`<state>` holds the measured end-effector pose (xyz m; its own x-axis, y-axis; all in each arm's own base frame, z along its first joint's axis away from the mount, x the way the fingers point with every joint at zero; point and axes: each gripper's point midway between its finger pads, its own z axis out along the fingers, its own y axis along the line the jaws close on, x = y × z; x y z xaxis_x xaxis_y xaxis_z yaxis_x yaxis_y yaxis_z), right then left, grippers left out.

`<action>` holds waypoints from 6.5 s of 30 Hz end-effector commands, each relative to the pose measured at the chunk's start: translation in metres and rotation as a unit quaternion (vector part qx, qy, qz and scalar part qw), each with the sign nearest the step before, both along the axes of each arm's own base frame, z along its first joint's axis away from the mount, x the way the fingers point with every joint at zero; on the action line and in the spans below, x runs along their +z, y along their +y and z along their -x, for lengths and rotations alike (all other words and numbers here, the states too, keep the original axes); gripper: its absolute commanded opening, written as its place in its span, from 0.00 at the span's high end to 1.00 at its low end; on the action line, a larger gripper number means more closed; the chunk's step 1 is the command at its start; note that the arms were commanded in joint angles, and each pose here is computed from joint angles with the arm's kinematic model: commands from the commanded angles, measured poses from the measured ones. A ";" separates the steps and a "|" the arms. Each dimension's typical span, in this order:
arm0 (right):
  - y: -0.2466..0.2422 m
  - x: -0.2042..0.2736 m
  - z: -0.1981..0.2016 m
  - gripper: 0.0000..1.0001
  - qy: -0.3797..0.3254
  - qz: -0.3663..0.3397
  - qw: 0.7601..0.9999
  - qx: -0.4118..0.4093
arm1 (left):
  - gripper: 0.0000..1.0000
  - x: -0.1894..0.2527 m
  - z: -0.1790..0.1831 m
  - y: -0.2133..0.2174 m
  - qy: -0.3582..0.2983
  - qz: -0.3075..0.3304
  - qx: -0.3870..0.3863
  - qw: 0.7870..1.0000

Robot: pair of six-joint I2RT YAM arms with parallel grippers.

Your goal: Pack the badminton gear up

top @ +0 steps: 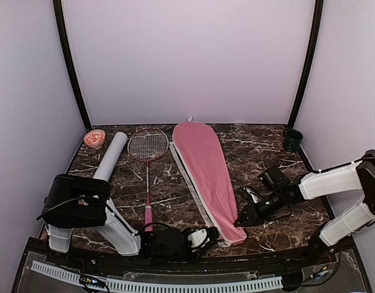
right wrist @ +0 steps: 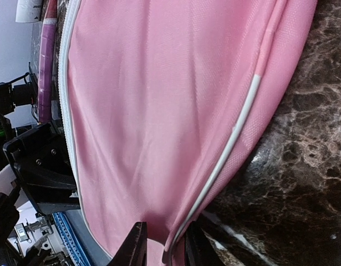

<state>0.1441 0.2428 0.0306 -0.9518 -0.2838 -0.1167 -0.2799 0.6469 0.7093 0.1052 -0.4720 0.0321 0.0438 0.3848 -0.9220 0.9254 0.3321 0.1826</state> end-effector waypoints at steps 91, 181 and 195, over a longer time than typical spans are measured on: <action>0.151 0.068 -0.172 0.58 -0.364 0.293 0.883 0.045 | 0.38 0.082 -0.157 0.237 0.338 0.066 0.488 0.802; 0.155 0.118 -0.211 1.00 -0.264 -0.034 0.963 -0.050 | 1.00 0.034 -0.133 0.242 0.384 -0.008 0.514 0.767; 0.160 0.114 -0.202 1.00 -0.246 -0.052 0.967 -0.035 | 1.00 0.023 -0.090 0.184 0.394 -0.041 0.460 0.795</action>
<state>0.3468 0.3913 0.1134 -0.8205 -0.2122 -0.5308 -0.5120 0.6858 0.5173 0.1881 -0.2665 0.0469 -0.8759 0.0138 -0.4823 0.1431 0.9621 -0.2322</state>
